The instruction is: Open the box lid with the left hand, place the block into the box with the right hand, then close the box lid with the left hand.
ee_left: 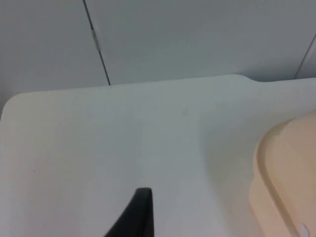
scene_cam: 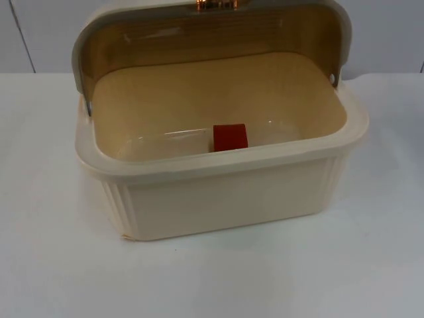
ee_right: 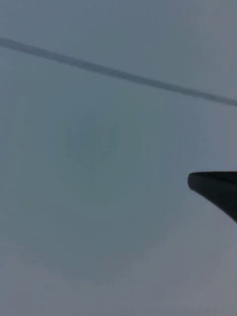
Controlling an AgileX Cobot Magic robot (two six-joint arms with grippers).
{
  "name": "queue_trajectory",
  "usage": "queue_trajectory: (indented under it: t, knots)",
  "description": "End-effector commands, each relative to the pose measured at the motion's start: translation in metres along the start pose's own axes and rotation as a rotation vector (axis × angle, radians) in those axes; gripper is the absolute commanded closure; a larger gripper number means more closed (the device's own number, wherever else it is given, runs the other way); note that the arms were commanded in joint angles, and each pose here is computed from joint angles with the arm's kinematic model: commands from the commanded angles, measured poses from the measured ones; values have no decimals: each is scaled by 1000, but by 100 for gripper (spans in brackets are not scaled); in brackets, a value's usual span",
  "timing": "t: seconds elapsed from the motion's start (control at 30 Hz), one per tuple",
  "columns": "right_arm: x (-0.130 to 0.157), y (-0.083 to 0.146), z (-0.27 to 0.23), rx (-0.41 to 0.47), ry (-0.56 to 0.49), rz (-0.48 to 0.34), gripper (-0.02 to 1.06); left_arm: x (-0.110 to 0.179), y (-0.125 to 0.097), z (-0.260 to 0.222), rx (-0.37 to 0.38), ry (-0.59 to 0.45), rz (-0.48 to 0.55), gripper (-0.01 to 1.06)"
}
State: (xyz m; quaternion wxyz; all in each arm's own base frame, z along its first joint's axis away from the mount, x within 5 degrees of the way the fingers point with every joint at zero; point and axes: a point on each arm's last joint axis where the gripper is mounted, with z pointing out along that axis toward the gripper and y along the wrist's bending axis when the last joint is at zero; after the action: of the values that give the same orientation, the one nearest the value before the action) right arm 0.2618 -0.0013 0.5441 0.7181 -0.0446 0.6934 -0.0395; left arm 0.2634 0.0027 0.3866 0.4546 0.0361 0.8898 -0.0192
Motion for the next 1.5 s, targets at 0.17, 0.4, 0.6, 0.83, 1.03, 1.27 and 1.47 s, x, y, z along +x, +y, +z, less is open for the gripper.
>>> queue_trajectory:
  t: [0.17, 0.4, 0.6, 0.83, 1.03, 1.27, 1.47]
  knots:
    - [19, -36, 3, 103, 91, 0, 0, -2, -2, -3, 7, -31, -4, 0]
    - [48, -35, 12, 92, 180, 95, 0, -2, -2, -3, 7, -35, -6, 0]
    - [65, -36, 18, 107, 303, 175, 0, -2, -3, -3, 13, -36, -18, 0]
    - [75, -37, 24, 148, 365, 194, 0, -3, -4, -3, 24, -38, -32, 0]
    - [76, -37, 22, 156, 386, 180, 0, -3, -4, -3, 23, -38, -31, 0]
    - [78, -37, 18, 159, 422, 203, 0, -3, -4, -3, 23, -38, -31, 0]
    - [82, -37, 16, 161, 478, 166, 0, -7, -3, -4, 15, -83, -33, 0]
